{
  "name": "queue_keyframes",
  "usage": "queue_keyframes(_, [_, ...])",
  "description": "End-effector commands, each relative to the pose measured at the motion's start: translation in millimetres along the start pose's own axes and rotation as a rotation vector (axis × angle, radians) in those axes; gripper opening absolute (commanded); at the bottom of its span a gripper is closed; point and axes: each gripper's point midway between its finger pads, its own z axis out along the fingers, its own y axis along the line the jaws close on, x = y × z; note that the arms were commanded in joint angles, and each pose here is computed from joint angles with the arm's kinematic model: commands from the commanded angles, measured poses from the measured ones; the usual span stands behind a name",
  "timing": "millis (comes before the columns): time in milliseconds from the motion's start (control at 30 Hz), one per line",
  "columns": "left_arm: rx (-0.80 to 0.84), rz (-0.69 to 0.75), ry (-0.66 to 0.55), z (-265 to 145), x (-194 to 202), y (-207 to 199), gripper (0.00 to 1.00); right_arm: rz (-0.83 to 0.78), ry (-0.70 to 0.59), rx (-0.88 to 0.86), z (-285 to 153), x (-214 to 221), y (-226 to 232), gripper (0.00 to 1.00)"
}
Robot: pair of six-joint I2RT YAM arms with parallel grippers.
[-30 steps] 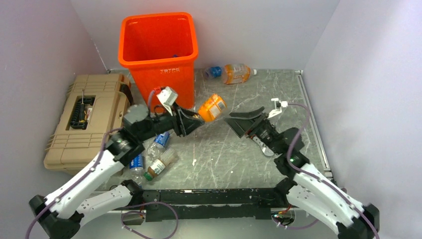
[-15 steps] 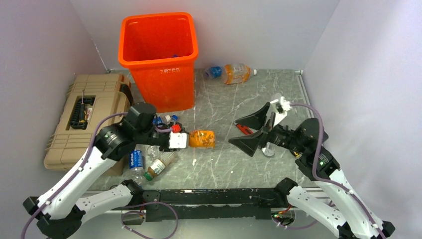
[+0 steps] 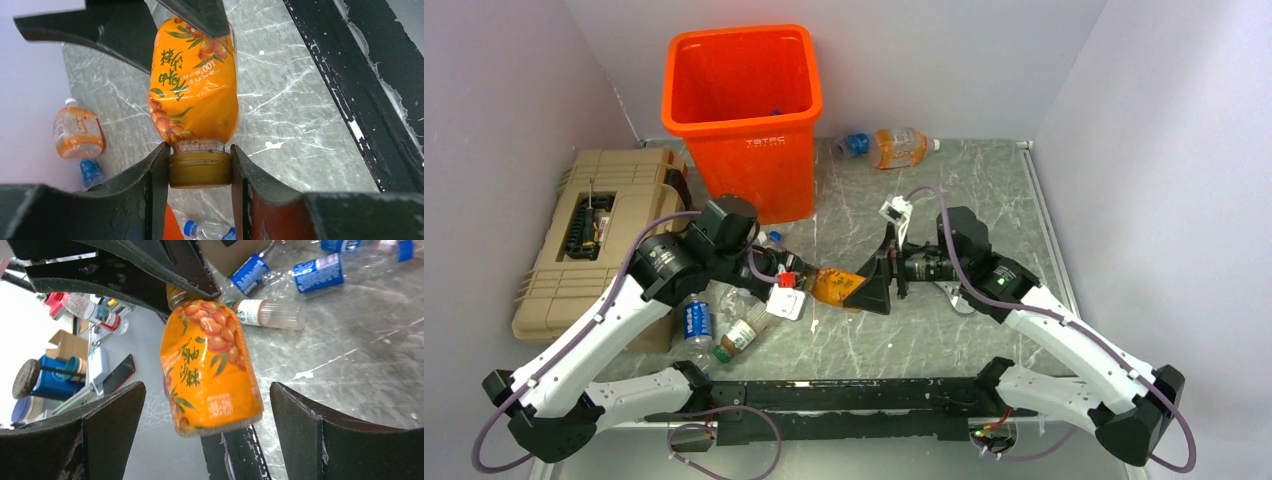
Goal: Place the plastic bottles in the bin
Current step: Place the plastic bottle in the trash bin.
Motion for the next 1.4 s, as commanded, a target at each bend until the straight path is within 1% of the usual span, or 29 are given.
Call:
queue_keyframes(0, [0.043, 0.083, -0.034, 0.1, -14.2, -2.5, 0.00, -0.077, -0.035, -0.086, 11.3, -16.6, 22.4, 1.00])
queue_keyframes(67, [0.057, 0.087, -0.008, 1.6, -9.9, -6.0, 0.00, -0.076, -0.007, -0.103, 15.6, -11.3, 23.6, 1.00])
queue_keyframes(133, [0.065, 0.091, 0.017, 2.9, -5.9, -9.4, 0.00, -0.075, 0.024, -0.086, 19.3, -5.0, 18.8, 1.00])
queue_keyframes(233, [0.070, 0.096, 0.013, 2.4, -8.4, -13.0, 0.00, -0.076, 0.074, -0.053, 24.4, 6.0, 9.1, 0.99])
queue_keyframes(367, [0.063, 0.104, 0.004, 1.3, -11.3, -13.7, 0.00, -0.076, 0.128, -0.040, 29.7, 20.6, 3.5, 0.92])
queue_keyframes(500, [0.062, 0.101, 0.019, 1.4, -8.2, -14.2, 0.00, -0.084, 0.149, -0.039, 32.4, 27.4, 2.6, 0.84])
queue_keyframes(567, [0.061, 0.101, 0.024, 1.7, -6.9, -14.1, 0.00, -0.088, 0.159, -0.066, 32.5, 29.5, 7.9, 0.84])
queue_keyframes(633, [0.063, 0.102, 0.028, 2.2, -6.0, -14.1, 0.00, -0.095, 0.169, -0.104, 32.5, 32.6, 15.1, 0.88])
queue_keyframes(700, [0.065, 0.102, 0.026, 2.4, -6.5, -13.8, 0.00, -0.101, 0.170, -0.091, 33.4, 33.6, 14.5, 0.87])
queue_keyframes(733, [0.063, 0.103, 0.025, 2.4, -6.9, -13.4, 0.00, -0.100, 0.174, -0.083, 34.1, 35.1, 12.6, 0.85])
queue_keyframes(867, [0.060, 0.103, 0.015, 3.0, -8.9, -13.0, 0.00, -0.091, 0.179, -0.066, 36.7, 38.0, 7.5, 0.66])
queue_keyframes(967, [0.046, 0.110, 0.016, 2.6, -8.9, -11.3, 0.00, -0.101, 0.155, -0.051, 36.0, 34.7, 6.0, 0.51])
queue_keyframes(1000, [0.035, 0.111, 0.015, 2.0, -9.0, -10.4, 0.05, -0.108, 0.146, -0.049, 35.3, 33.1, 6.2, 0.48])
queue_keyframes(1033, [0.022, 0.111, 0.010, 1.3, -10.0, -9.4, 0.16, -0.115, 0.136, -0.046, 34.0, 31.8, 6.5, 0.46])
queue_keyframes(1100, [-0.009, 0.103, -0.002, 0.5, -11.3, -8.2, 0.42, -0.135, 0.114, -0.035, 30.6, 28.1, 7.0, 0.42])
queue_keyframes(1133, [-0.033, 0.097, -0.008, -1.3, -12.8, -6.2, 0.87, -0.149, 0.098, -0.024, 27.9, 25.5, 6.7, 0.42])
queue_keyframes(1167, [-0.055, 0.089, -0.014, -2.9, -14.2, -5.1, 0.98, -0.166, 0.079, -0.010, 24.4, 22.6, 6.4, 0.41])
queue_keyframes(1233, [-0.102, 0.064, -0.023, -4.7, -14.0, -2.8, 0.99, -0.201, 0.010, 0.025, 15.0, 13.6, 6.5, 0.39])
queue_keyframes(1367, [-0.239, -0.019, -0.078, -13.7, -22.7, 8.6, 0.99, -0.261, -0.235, 0.128, -17.0, -14.7, 5.8, 0.37])
